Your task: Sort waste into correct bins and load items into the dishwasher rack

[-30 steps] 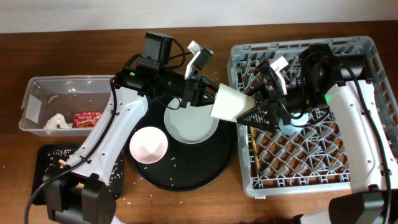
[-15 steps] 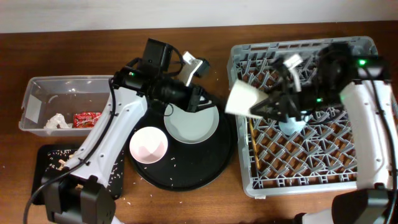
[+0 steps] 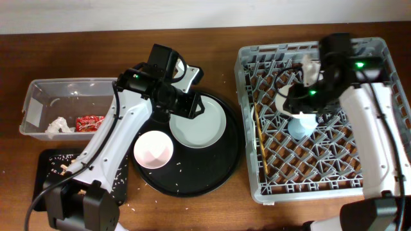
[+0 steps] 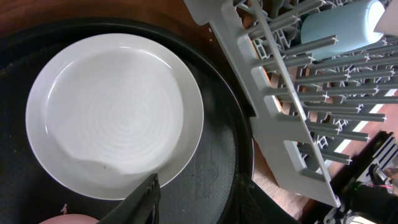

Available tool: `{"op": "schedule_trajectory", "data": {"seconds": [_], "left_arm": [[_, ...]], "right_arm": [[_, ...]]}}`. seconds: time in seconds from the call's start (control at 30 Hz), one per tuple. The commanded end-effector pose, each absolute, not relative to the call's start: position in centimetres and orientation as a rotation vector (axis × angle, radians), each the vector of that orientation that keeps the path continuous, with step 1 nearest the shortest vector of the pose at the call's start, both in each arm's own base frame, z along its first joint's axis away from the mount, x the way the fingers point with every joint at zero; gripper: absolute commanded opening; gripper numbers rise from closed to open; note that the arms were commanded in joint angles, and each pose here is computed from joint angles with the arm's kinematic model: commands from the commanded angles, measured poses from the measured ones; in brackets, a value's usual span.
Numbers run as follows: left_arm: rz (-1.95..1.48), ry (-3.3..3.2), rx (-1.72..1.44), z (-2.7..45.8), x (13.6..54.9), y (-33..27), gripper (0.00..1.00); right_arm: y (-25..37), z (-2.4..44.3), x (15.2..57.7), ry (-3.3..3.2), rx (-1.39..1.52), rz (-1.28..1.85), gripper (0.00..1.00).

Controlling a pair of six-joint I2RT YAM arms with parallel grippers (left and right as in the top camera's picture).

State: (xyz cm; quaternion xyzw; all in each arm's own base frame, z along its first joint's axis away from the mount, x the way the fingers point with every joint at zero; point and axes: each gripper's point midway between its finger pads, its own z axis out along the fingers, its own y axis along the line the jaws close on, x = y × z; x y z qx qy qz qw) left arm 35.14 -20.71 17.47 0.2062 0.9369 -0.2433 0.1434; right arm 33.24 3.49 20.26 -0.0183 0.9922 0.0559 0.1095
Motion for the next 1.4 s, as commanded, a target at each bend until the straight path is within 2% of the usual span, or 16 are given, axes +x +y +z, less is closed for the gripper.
{"op": "schedule_trajectory", "data": {"seconds": [0.0, 0.07, 0.13, 0.33, 0.37, 0.4, 0.43, 0.47, 0.5, 0.53, 0.7, 0.73, 0.87, 0.97, 1.13, 1.37], "left_arm": [[-0.699, 2.740, 0.575, 16.3, 34.6, -20.4, 0.39], [-0.699, 2.753, 0.574, 15.9, 34.4, -20.3, 0.39], [-0.699, 2.753, 0.574, 15.7, 34.5, -20.3, 0.39], [-0.699, 2.754, 0.573, 15.7, 34.5, -20.3, 0.39], [-0.699, 2.753, 0.574, 15.7, 34.5, -20.3, 0.39], [-0.699, 2.754, 0.573, 15.7, 34.5, -20.3, 0.42], [-0.700, 2.754, 0.574, 15.7, 34.5, -20.3, 0.68], [-0.699, 2.754, 0.573, 15.7, 34.5, -20.3, 0.99], [-0.700, 2.754, 0.574, 15.7, 34.5, -20.3, 0.99], [-0.700, 2.754, 0.574, 15.7, 34.4, -20.3, 0.99], [-0.699, 2.754, 0.573, 15.7, 34.5, -20.3, 0.99], [-0.689, 2.755, 0.571, 15.6, 34.5, -20.2, 0.99], [-0.272, 2.844, 0.094, 13.1, 36.9, -15.1, 0.99], [-0.215, 2.856, 0.074, 11.9, 36.9, -14.2, 0.99], [0.053, 3.053, -0.073, 10.8, 33.0, -7.5, 0.99], [0.178, 3.060, -0.092, 10.9, 32.6, -5.7, 0.98]], "right_arm": [[4.2, 18.9, 33.0, 2.945, -0.086, 0.022, 0.09], [4.8, 17.0, 32.9, 2.980, -0.079, 0.033, 0.09], [6.7, 15.2, 32.8, 3.016, -0.094, 0.192, 0.09], [6.6, 12.9, 32.2, 3.051, -0.092, 0.188, 0.09], [6.6, 12.3, 32.2, 3.048, -0.091, 0.188, 0.12], [6.6, 12.2, 32.2, 3.050, -0.091, 0.188, 0.37], [6.6, 12.6, 32.1, 3.052, -0.089, 0.188, 0.58], [6.6, 13.6, 32.4, 3.040, -0.089, 0.189, 0.80], [6.7, 14.8, 32.9, 3.020, -0.090, 0.191, 0.93], [6.7, 16.4, 33.3, 2.996, -0.092, 0.193, 0.99], [6.3, 21.1, 32.8, 2.976, -0.090, 0.169, 0.99], [6.4, 21.1, 32.6, 2.982, -0.091, 0.174, 0.99], [6.3, 21.0, 31.7, 3.019, -0.088, 0.169, 0.99], [6.2, 20.9, 31.4, 3.035, -0.089, 0.167, 0.99], [6.1, 20.7, 30.6, 3.068, -0.092, 0.165, 0.99], [9.6, 17.1, 28.6, 3.158, -0.087, 0.504, 0.99]]}}
